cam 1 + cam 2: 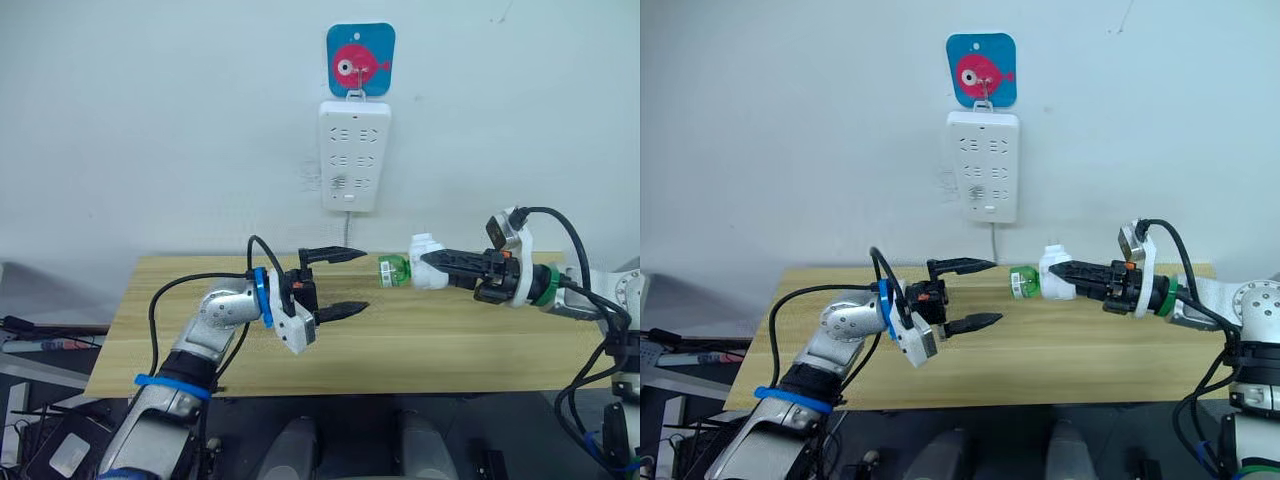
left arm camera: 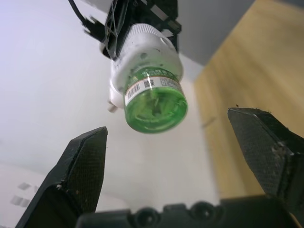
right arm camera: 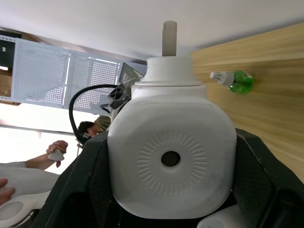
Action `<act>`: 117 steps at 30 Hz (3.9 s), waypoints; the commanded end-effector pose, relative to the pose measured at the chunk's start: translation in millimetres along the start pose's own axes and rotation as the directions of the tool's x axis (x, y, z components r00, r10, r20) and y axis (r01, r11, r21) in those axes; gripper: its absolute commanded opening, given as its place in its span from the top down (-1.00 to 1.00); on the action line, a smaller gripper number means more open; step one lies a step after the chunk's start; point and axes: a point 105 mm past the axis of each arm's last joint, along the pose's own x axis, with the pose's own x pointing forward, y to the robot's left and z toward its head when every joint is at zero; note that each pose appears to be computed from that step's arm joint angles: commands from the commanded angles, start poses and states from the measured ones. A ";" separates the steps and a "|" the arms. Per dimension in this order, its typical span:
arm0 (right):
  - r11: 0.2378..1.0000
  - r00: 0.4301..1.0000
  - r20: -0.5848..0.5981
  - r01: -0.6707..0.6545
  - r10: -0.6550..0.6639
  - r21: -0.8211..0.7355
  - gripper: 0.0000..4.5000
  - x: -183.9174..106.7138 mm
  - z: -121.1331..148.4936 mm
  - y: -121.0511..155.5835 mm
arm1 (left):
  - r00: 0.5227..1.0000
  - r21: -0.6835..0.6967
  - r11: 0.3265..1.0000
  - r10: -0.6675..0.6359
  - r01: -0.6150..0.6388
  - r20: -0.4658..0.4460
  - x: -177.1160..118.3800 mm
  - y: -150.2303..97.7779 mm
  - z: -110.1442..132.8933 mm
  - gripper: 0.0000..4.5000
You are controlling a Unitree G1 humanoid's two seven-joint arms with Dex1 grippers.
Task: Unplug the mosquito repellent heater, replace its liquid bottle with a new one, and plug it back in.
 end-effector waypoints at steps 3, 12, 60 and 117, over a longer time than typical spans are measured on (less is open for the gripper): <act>0.997 0.997 -0.004 -0.073 0.072 -0.011 -0.32 6.4 -2.8 18.3 | 0.996 0.121 0.990 0.069 -0.076 0.056 14.0 11.0 0.5 -1.00; 0.997 0.997 -0.009 -0.078 0.077 -0.008 -0.32 9.9 -8.8 20.9 | 0.992 0.156 0.985 0.063 -0.079 0.107 19.4 5.6 4.2 -0.92; 0.997 0.991 -0.125 -0.061 0.053 -0.054 -0.32 7.4 -22.3 28.1 | 0.987 -0.716 -0.685 0.029 0.134 0.158 -7.9 -13.9 13.4 -0.44; 0.994 0.990 -0.100 -0.102 0.098 -0.036 -0.32 11.3 -18.8 29.9 | 0.985 0.094 0.989 0.095 -0.109 0.146 15.6 5.0 10.2 -0.01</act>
